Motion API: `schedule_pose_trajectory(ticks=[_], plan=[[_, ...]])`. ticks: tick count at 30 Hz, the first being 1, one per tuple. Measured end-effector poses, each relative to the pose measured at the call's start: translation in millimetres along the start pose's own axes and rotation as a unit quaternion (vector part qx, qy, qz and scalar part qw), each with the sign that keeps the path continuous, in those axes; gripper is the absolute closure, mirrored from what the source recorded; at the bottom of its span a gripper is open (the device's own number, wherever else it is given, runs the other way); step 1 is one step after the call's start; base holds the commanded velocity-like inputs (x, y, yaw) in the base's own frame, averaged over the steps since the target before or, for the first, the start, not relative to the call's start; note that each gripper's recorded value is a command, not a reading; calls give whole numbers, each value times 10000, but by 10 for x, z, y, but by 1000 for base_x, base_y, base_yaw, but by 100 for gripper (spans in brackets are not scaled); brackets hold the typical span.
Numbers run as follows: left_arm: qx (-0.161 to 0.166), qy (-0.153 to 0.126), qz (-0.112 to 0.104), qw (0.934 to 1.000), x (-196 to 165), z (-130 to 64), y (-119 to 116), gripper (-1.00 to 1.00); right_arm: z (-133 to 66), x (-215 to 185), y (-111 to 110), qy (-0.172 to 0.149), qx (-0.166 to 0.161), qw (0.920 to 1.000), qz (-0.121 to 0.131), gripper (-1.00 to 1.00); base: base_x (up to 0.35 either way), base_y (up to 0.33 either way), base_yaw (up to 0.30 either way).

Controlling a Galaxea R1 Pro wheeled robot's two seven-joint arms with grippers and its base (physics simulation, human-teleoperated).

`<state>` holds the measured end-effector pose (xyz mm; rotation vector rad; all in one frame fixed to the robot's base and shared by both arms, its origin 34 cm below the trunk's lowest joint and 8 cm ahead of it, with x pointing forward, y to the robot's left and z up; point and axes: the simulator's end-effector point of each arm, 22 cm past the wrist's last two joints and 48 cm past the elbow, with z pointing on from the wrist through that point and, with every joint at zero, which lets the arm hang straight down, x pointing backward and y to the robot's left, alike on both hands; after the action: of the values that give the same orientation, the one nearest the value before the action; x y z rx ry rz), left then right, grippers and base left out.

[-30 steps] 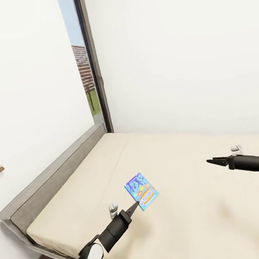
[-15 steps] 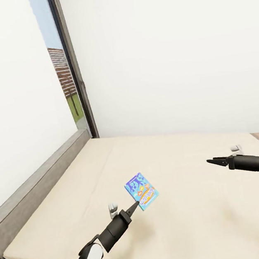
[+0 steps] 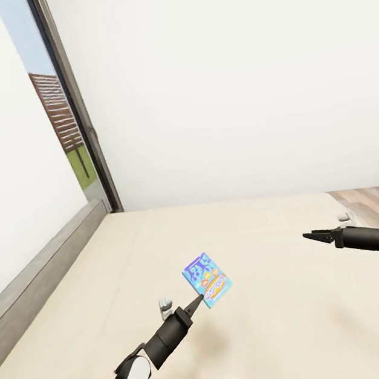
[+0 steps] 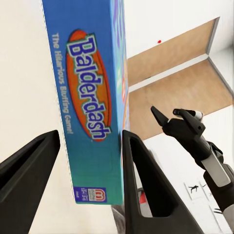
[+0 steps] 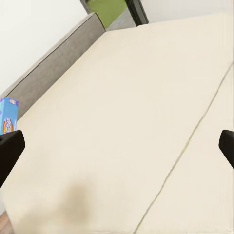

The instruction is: Put all the toys in the child's room - the three board games (two on the bed and one on the table), the two jigsaw puzzles on the table, and the tennis ball on the table - inside the toy box on the table in the child's room.

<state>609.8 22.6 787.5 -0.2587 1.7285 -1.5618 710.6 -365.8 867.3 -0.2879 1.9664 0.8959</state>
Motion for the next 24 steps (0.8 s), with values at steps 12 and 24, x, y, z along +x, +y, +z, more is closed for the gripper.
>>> schedule_pose_trajectory(ticks=[12,24], plan=[[3,1,-1,10000,-103,26,-196,100,-55,-195,93,0,1,10000,1,-100,0,0,-264],[4,0,-1,10000,-201,49,-388,100,-115,-381,181,2,8,10000,0,-100,0,0,-264]])
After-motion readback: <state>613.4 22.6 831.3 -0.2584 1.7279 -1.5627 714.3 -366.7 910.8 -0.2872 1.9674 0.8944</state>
